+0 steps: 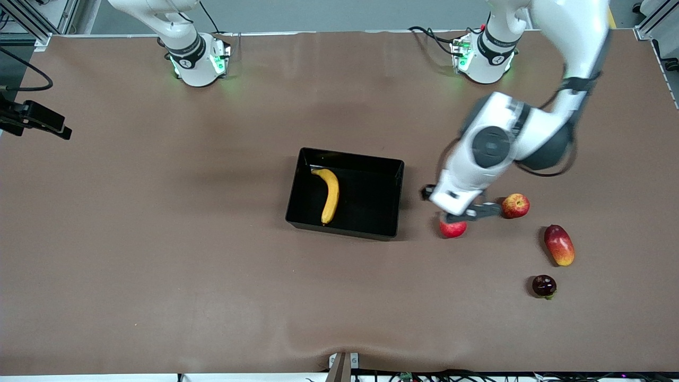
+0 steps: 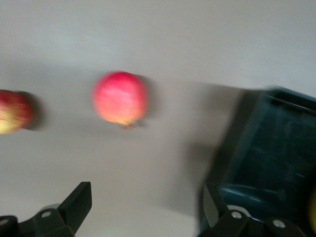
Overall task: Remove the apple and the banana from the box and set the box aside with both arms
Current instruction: 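Move the left gripper back over the tray to the banana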
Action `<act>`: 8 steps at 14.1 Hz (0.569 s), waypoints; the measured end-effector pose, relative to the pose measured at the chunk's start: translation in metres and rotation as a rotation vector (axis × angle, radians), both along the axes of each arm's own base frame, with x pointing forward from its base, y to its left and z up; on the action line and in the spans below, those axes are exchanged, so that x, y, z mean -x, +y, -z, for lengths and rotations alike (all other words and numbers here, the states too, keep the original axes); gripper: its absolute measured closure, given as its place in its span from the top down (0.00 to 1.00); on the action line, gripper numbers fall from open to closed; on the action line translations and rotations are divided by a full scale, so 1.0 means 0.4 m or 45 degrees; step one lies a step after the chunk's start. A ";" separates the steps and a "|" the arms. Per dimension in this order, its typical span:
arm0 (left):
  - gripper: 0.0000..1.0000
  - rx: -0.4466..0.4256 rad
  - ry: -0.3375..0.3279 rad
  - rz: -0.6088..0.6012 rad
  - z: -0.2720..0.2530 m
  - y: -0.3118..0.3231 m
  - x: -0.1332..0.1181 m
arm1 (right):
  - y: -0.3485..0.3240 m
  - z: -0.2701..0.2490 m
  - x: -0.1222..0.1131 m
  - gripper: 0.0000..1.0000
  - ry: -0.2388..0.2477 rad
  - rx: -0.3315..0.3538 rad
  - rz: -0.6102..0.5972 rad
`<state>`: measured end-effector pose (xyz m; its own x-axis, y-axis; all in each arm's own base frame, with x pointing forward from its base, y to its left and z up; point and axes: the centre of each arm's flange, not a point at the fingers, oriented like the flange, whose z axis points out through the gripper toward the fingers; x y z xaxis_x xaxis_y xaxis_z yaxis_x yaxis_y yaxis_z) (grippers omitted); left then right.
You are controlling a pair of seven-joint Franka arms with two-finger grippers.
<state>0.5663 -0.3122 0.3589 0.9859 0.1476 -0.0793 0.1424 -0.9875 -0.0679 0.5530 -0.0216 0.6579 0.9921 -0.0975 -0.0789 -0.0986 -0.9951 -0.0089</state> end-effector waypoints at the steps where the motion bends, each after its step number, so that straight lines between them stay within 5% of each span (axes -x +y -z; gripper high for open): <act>1: 1.00 0.013 -0.004 0.006 0.005 -0.077 0.018 | 0.000 0.000 0.000 1.00 0.000 0.000 0.000; 8: 1.00 0.117 -0.025 -0.102 0.100 -0.383 0.054 | 0.002 0.021 -0.017 1.00 0.006 0.000 -0.002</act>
<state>0.5448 -0.4654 0.3189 0.9726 0.2193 -0.0771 0.2218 -0.9747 0.0261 0.5596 -0.0207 0.6496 0.9918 -0.0960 -0.0840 -0.0970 -0.9952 -0.0087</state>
